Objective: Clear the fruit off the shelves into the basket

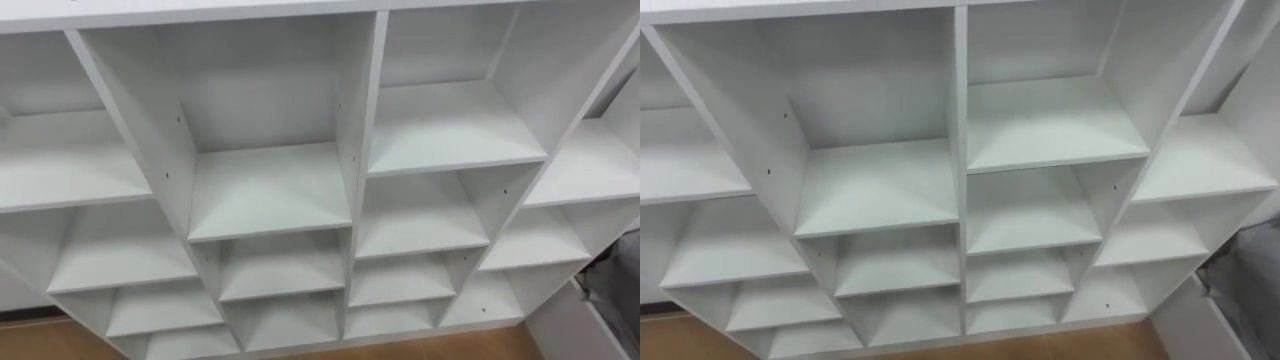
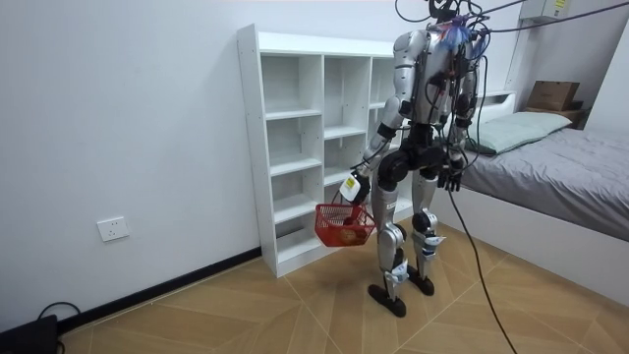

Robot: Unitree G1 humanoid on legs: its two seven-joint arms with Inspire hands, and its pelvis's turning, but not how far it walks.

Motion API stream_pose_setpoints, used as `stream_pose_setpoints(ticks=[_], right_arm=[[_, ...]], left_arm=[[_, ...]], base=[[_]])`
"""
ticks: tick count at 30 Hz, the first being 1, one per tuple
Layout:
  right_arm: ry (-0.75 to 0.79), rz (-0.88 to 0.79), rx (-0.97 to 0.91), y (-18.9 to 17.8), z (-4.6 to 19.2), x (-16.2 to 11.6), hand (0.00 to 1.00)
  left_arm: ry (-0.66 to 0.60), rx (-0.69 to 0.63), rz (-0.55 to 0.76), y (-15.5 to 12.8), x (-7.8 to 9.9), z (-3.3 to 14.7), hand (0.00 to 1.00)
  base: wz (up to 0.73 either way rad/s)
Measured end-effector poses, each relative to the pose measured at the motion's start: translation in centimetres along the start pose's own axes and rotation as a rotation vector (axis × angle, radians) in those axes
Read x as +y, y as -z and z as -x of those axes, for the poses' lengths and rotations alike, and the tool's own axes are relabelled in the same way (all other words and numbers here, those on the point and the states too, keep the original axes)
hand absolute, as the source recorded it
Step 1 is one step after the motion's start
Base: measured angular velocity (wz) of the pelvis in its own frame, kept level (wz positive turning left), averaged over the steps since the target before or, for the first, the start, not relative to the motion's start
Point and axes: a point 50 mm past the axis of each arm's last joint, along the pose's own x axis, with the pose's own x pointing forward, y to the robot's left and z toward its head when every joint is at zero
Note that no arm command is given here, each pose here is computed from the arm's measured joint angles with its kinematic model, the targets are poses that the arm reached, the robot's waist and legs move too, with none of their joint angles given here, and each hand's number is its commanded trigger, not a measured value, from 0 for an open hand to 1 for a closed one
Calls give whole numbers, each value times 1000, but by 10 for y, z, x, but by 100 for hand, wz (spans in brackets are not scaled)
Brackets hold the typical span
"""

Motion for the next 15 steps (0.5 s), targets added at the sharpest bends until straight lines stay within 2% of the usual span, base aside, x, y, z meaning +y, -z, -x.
stream_pose_setpoints(ticks=[8,15], right_arm=[[-51,20,-1,-1,0,4,0],[-63,37,-13,-6,0,3,0]], left_arm=[[-9,-32,-108,-6,0,0,100],[-12,-44,-128,-8,1,0,100]], base=[[0],[-2]])
